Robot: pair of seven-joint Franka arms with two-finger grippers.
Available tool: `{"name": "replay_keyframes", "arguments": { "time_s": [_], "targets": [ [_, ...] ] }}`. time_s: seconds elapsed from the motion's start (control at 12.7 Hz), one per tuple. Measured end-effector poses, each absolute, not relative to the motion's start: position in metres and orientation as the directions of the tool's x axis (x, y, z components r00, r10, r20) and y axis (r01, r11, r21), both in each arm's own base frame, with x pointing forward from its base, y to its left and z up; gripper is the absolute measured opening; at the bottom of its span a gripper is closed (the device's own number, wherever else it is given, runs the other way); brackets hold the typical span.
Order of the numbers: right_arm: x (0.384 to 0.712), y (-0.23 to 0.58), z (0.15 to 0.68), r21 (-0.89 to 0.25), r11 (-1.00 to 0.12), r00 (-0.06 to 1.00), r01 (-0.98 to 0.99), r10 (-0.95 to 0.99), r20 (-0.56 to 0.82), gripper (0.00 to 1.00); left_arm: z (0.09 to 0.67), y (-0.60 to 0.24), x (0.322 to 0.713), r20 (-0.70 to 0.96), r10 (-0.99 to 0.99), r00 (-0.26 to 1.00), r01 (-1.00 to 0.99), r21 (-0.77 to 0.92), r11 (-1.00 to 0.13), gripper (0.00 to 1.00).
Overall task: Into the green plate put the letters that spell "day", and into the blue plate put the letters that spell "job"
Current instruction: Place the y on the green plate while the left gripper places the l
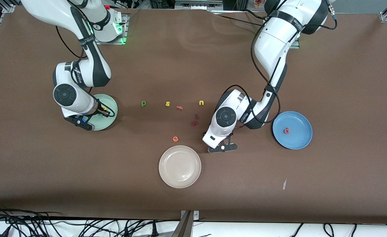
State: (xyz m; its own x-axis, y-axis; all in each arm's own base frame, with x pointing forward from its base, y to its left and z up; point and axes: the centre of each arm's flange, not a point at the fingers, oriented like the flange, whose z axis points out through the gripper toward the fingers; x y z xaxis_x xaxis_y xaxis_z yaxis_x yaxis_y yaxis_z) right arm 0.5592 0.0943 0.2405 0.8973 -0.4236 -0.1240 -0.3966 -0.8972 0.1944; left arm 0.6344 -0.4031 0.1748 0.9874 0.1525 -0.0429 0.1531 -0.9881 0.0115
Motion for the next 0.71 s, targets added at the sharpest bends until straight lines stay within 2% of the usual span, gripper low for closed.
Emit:
{"name": "replay_keyframes", "arguments": {
  "time_s": [0.16,0.47,0.71],
  "targets": [
    [0.553,0.092,0.226,0.21,-0.9,0.898,-0.383,-0.416,-0.145,0.14,0.175,-0.404,0.635,-0.04,0.156,0.987,0.156,0.011,-0.988,0.15],
    [0.55,0.087,0.213,0.216,-0.906,0.902,-0.364,-0.401,-0.161,0.15,0.178,-0.401,0.638,-0.035,0.161,0.986,0.162,0.009,-0.987,0.15],
    [0.549,0.09,0.21,0.217,-0.906,0.901,-0.362,-0.4,-0.167,0.46,0.202,-0.369,0.655,-0.08,0.144,0.986,0.141,-0.037,-0.989,0.15]
  ]
}}
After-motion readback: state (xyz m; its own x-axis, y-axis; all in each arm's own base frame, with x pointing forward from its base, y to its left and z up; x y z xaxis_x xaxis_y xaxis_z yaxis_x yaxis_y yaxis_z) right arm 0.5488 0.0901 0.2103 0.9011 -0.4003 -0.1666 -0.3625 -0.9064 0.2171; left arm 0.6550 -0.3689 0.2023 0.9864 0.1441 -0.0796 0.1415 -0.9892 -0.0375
